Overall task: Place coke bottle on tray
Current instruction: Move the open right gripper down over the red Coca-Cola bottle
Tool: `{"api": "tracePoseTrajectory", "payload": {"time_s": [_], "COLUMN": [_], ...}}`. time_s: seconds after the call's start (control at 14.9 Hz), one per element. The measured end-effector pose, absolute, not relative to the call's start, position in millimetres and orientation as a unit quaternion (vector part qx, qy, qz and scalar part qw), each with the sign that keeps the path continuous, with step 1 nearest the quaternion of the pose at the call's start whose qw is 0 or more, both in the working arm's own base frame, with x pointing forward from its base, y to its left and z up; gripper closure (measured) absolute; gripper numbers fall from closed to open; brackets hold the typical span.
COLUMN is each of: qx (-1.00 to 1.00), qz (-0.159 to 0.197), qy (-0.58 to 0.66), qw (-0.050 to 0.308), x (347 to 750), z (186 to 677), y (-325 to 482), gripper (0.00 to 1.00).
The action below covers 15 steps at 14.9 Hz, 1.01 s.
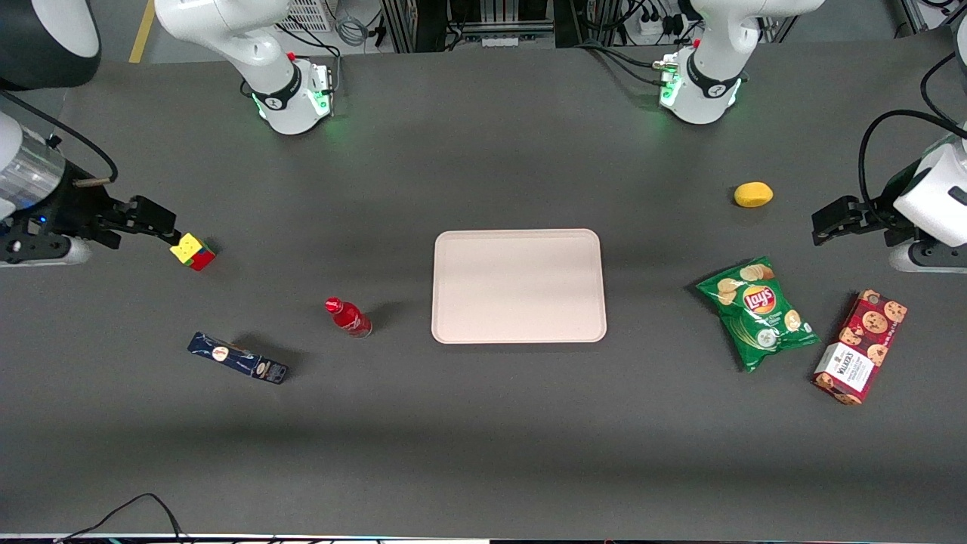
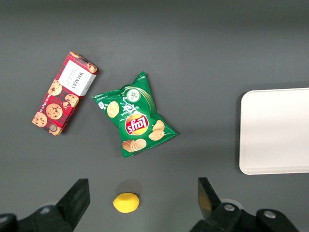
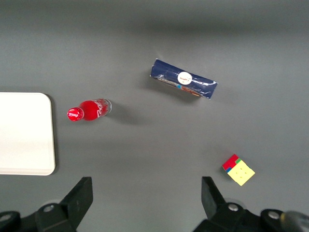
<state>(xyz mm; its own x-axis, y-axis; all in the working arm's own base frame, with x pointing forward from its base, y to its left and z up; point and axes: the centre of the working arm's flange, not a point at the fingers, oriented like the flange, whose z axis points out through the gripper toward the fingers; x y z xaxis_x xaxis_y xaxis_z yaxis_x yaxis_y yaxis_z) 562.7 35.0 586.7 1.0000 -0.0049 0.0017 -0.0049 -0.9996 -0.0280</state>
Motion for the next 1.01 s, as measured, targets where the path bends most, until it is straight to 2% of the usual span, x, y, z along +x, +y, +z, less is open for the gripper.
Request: {"api": "tracePoseTrajectory", "payload": {"time_s": [0.47, 0.81, 1.01], "qx": [-1.000, -1.000, -0.999], "qz": [0.008, -0.003, -0.003], "qy": [-0.018, -0.021, -0.023], "qw": [0.013, 0.019, 0.022], "x": [587.0, 580.4, 579.8], "z": [507.8, 423.8, 389.9], "y": [127.9, 163.7, 179.3], "gripper": [0.00, 0.00, 0.00]}}
